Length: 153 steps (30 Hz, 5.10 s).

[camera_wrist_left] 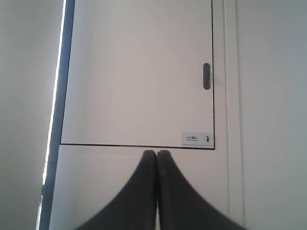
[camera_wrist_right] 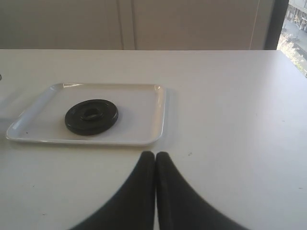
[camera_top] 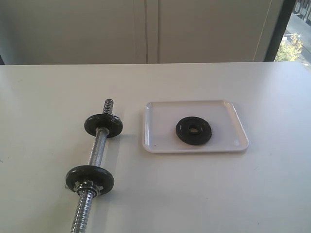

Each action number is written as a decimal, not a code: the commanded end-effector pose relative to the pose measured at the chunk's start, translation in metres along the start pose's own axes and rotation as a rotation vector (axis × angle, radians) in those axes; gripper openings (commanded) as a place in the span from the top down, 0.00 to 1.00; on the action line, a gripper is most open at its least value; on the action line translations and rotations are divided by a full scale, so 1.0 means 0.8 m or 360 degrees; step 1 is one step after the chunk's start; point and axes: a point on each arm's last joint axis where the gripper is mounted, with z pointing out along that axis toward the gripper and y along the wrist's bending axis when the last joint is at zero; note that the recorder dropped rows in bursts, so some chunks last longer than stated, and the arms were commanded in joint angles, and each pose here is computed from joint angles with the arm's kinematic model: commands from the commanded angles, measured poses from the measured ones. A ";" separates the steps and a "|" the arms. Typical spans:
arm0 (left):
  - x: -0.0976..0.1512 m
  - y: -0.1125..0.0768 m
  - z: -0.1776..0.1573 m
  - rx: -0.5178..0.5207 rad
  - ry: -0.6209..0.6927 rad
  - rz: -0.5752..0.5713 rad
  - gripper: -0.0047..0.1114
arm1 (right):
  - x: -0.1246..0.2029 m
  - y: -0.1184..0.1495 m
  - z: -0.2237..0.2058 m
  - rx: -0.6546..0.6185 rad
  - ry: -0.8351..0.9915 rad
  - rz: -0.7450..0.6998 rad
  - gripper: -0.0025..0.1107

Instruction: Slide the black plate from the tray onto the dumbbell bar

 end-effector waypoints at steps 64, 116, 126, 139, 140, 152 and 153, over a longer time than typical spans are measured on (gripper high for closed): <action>0.261 -0.210 0.224 0.0457 0.2833 -0.0226 0.36 | -0.046 0.006 -0.010 -0.0080 -0.0670 -0.0013 0.98; 0.257 -0.213 0.232 0.0752 0.2755 0.0006 0.96 | -0.065 0.005 -0.019 -0.0252 -0.0789 0.0666 0.98; 0.256 -0.212 0.231 0.0798 0.2757 0.0043 0.96 | -0.132 0.011 0.032 -0.0024 0.0200 0.0440 0.98; 0.256 -0.212 0.231 0.0798 0.2761 0.0044 0.96 | -0.195 0.058 0.275 -0.0544 0.1375 -0.0122 0.98; 0.256 -0.212 0.232 0.0796 0.2747 0.0042 0.96 | -0.191 0.066 0.294 -0.0583 0.1431 -0.0147 0.98; 0.257 -0.214 0.237 0.0785 0.2671 0.0029 0.96 | -0.138 0.129 0.431 -0.0644 0.1639 -0.0646 0.58; 0.257 -0.214 0.238 0.0785 0.2669 0.0029 0.96 | -0.137 0.130 0.435 -0.0637 0.1606 -0.0644 0.48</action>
